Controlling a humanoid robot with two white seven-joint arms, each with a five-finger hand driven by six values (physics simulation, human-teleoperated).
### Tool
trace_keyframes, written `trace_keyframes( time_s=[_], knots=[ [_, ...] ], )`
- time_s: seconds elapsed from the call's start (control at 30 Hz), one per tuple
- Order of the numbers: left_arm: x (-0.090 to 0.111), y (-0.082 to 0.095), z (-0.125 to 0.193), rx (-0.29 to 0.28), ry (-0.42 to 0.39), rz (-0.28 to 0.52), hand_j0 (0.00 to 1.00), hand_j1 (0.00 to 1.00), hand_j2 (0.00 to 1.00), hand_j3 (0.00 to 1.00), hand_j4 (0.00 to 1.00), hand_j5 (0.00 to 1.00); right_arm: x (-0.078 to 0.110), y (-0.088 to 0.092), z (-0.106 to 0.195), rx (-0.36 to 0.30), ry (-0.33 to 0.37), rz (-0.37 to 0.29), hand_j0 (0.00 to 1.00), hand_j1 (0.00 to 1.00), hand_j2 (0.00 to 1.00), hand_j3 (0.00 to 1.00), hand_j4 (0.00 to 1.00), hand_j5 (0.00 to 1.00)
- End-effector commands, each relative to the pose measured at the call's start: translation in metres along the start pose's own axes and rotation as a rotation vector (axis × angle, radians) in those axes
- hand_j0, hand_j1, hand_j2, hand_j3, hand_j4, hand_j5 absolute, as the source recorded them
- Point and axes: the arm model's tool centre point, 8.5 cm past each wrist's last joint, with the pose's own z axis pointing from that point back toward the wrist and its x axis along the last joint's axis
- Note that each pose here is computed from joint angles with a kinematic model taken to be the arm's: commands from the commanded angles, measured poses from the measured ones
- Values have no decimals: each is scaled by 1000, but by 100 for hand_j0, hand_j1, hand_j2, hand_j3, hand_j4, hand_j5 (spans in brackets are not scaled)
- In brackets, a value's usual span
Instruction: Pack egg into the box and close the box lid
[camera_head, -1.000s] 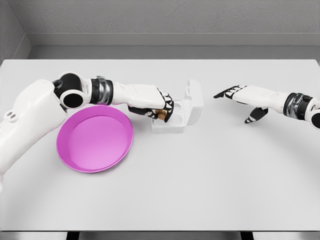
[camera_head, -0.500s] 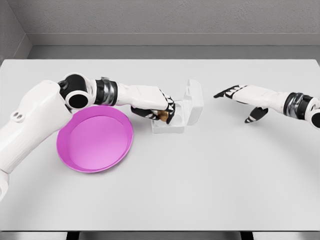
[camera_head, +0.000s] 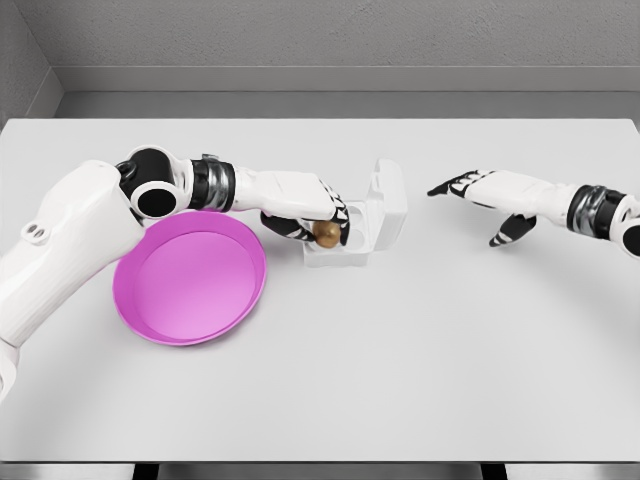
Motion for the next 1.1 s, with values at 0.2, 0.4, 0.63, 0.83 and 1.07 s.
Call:
trace_keyframes(
  time_s=[0.2, 0.4, 0.63, 0.83, 1.07],
  knots=[
    [-1, 1, 1, 5, 2, 5, 68, 68, 68, 68, 68, 68, -1, 0, 1, -2, 2, -6, 100, 100, 100, 100, 100, 100],
    [-1, 0, 2, 3, 4, 4, 68, 68, 68, 68, 68, 68, -2, 0, 2, -1, 5, -5, 100, 100, 100, 100, 100, 100],
    [-3, 0, 5, 5, 12, 5, 68, 68, 68, 68, 68, 68, -2, 1, 2, 0, 5, -5, 100, 100, 100, 100, 100, 100],
    [-1, -1, 4, 6, 6, 6, 68, 68, 68, 68, 68, 68, -2, 1, 3, -1, 7, -5, 100, 100, 100, 100, 100, 100],
    [-1, 2, 6, 16, 7, 2, 71, 71, 71, 71, 71, 71, -2, 0, 3, -1, 5, -4, 100, 100, 100, 100, 100, 100]
  ],
)
